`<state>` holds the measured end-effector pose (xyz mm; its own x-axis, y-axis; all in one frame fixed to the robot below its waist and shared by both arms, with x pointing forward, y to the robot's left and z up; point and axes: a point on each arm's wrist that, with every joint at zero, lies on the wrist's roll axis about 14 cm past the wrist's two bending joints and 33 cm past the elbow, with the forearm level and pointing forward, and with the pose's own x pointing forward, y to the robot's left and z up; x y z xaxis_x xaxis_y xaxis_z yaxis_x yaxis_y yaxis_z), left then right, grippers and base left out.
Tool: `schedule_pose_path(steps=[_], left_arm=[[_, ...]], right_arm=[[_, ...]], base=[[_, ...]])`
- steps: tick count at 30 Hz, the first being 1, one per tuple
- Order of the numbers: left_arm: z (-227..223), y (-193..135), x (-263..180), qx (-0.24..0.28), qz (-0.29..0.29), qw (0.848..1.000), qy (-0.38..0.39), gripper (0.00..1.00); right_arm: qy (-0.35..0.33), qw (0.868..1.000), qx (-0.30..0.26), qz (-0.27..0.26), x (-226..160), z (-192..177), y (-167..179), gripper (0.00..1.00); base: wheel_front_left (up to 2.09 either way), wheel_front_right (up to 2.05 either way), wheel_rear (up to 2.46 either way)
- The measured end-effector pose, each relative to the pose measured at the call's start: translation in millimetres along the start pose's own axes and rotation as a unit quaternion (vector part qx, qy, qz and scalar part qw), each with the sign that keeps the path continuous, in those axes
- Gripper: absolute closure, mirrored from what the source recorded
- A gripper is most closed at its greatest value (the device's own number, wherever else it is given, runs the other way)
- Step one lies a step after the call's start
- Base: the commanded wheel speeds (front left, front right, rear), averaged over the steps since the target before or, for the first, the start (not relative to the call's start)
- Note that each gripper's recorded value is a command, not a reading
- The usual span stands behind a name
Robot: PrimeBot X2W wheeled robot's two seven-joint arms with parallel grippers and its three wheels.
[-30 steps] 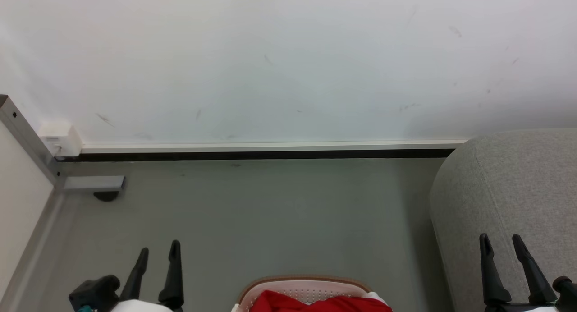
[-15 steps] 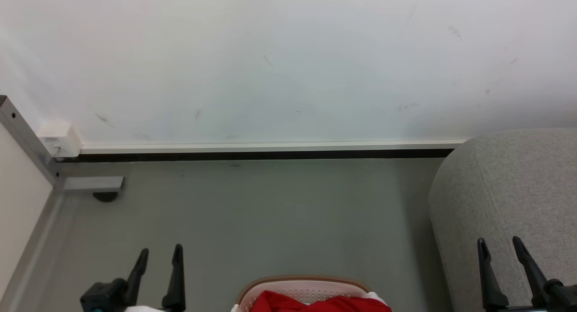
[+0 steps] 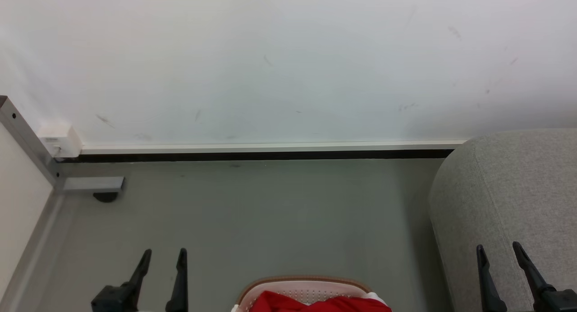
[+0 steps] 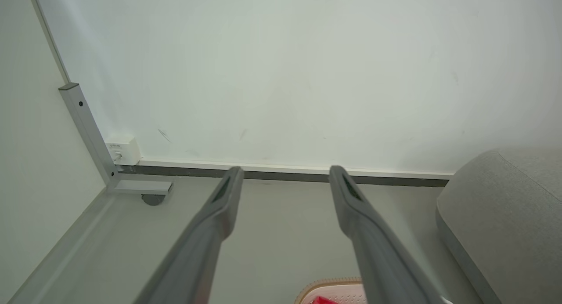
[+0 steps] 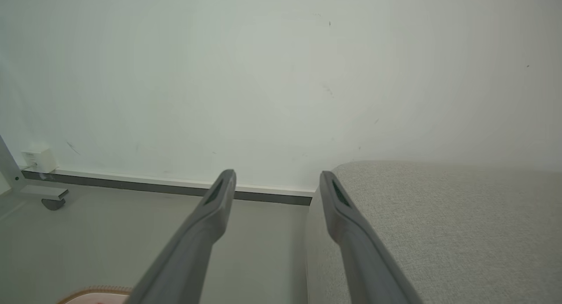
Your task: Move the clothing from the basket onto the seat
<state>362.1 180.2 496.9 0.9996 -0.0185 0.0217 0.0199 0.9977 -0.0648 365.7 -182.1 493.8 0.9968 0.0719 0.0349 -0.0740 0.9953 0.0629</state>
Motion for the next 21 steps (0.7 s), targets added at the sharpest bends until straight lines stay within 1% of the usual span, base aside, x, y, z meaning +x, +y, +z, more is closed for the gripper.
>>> schedule_pose_path(steps=[9,14,21], left_arm=[[-0.4,1.8,-1.8,0.022,-0.001,1.000,-0.005,0.00],[-2.1,0.3,-2.0,0.022,-0.006,1.000,-0.006,0.00],[-3.7,-0.4,-2.1,0.041,-0.012,0.999,-0.006,0.00]], right_arm=[[0.005,1.000,-0.025,-0.002,-1.2,-3.3,-1.4,0.00],[0.009,0.999,-0.038,-0.002,-1.3,-5.8,-1.8,0.00],[0.014,0.998,-0.060,0.001,-1.4,-8.4,-0.7,0.00]], base=[[0.00,0.00,0.00],[0.00,0.00,0.00],[0.00,0.00,0.00]])
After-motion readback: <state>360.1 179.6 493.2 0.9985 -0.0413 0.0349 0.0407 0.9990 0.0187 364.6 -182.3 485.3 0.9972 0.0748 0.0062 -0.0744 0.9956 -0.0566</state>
